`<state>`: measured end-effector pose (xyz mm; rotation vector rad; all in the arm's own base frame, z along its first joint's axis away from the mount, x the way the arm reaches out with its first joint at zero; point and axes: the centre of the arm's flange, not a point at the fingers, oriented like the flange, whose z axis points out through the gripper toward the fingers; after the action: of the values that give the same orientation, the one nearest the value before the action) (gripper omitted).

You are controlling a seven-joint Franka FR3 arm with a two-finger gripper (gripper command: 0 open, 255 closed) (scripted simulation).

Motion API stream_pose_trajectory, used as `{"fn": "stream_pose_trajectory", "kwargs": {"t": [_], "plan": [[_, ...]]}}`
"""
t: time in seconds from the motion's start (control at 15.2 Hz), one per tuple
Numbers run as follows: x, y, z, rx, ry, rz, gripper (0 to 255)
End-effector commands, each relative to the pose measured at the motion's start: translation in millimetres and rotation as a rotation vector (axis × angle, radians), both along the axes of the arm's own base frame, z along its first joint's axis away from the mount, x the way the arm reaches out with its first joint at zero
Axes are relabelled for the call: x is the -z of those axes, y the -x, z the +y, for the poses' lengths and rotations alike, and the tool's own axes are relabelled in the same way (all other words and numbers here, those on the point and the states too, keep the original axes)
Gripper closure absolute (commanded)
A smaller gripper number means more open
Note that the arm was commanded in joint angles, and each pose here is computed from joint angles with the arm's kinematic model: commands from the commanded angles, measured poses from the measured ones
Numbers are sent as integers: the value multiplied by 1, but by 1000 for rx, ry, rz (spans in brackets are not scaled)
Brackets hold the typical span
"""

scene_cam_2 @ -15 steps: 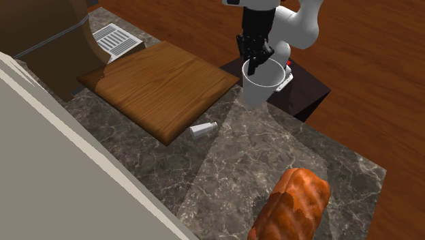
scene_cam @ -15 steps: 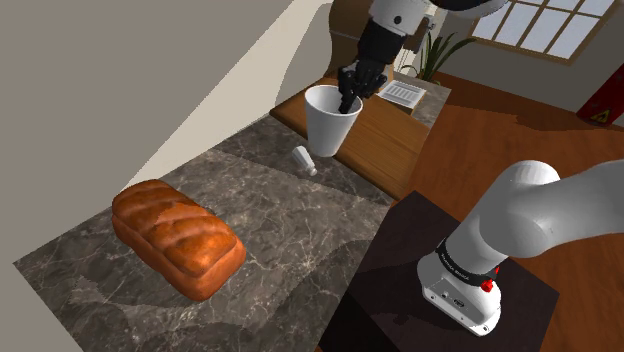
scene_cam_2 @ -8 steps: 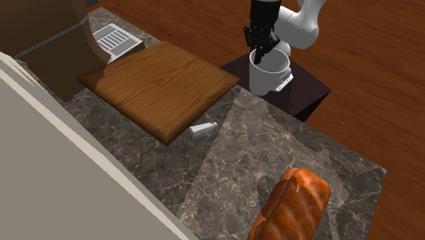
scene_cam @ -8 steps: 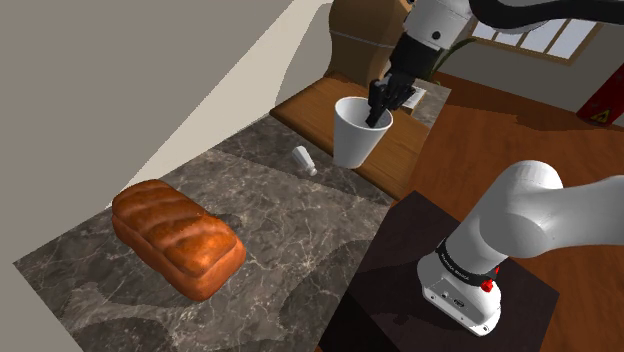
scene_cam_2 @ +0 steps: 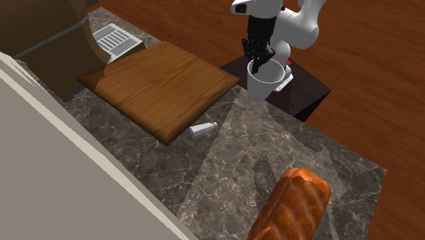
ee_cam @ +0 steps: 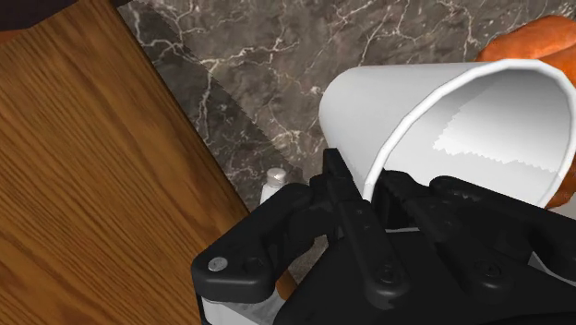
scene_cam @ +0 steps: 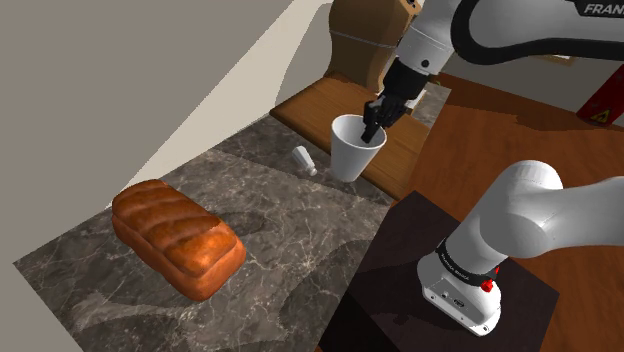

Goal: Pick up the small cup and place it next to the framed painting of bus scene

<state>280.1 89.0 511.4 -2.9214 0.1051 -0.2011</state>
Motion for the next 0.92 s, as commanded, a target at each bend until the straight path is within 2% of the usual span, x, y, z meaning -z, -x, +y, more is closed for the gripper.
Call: {"fn": "stream_pose_trajectory", "kwargs": {"t": [0.0,0.86], "plan": [[11,1,0,0,0,-1,255],[79,1,0,0,0,-1,255]]}}
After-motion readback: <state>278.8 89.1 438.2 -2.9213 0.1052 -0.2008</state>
